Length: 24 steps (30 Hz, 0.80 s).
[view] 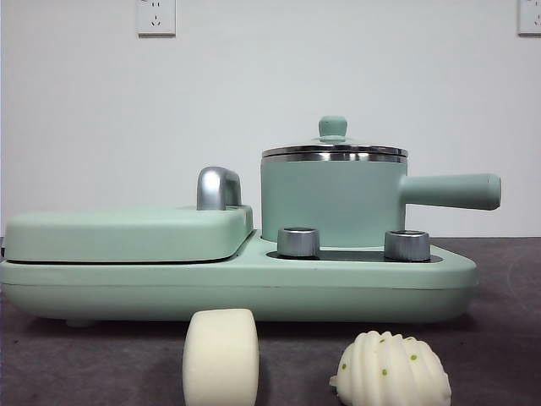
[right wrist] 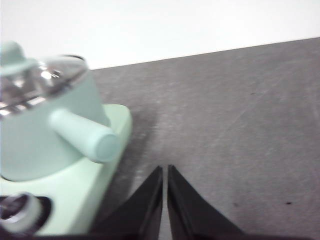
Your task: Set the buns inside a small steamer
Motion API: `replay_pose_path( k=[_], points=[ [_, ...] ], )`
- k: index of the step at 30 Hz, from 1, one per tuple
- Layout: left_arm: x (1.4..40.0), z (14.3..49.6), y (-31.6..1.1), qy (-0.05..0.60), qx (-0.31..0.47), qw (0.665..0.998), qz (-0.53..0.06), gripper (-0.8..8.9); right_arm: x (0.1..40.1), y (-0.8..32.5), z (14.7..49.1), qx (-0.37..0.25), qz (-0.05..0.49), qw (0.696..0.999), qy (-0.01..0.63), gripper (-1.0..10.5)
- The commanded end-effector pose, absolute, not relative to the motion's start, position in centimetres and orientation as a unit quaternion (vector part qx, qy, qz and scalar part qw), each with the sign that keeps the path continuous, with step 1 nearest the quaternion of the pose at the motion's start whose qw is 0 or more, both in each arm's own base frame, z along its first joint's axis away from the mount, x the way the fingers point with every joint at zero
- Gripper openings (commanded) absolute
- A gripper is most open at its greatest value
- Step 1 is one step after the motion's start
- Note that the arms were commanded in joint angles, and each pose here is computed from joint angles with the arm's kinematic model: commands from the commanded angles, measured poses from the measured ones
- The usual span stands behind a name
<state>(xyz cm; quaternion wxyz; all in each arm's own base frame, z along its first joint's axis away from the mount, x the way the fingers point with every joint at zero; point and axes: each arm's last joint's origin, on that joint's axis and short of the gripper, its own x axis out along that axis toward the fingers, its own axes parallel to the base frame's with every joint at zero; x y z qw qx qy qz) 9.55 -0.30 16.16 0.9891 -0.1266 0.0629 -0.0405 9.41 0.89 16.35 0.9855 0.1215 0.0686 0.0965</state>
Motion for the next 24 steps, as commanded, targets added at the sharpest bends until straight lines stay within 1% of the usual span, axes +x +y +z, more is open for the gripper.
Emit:
replay_pose_path(
  k=[1, 3, 7, 13, 17, 20, 24],
  points=[
    [9.4, 17.2, -0.5, 0.073, -0.147, 0.985, -0.056, 0.16, 8.9, 0.9, 18.7, 0.168, 0.106, 0.978, 0.057, 0.1],
    [9.4, 17.8, -0.6, 0.088, -0.152, 0.982, -0.066, 0.16, 8.6, 1.0, 19.9, 0.176, 0.111, 0.976, 0.064, 0.1],
    [9.5, 19.7, -1.0, 0.1, -0.156, 0.977, -0.105, 0.16, 8.1, 1.1, 22.9, 0.181, 0.131, 0.972, 0.079, 0.1],
    [10.1, 24.2, -1.7, 0.114, -0.153, 0.968, -0.161, 0.16, 7.9, 1.5, 27.7, 0.178, 0.201, 0.958, 0.103, 0.1],
    [11.1, 27.4, -2.3, 0.136, -0.14, 0.959, -0.207, 0.16, 8.5, 1.9, 30.5, 0.15, 0.268, 0.944, 0.123, 0.1],
    [12.1, 29.5, -2.8, 0.156, -0.122, 0.95, -0.242, 0.16, 9.1, 2.1, 32.1, 0.136, 0.296, 0.934, 0.144, 0.1],
    [13.6, 31.7, -3.6, 0.184, -0.102, 0.934, -0.287, 0.16, 10.0, 2.2, 33.8, 0.114, 0.32, 0.925, 0.17, 0.1]
  ],
)
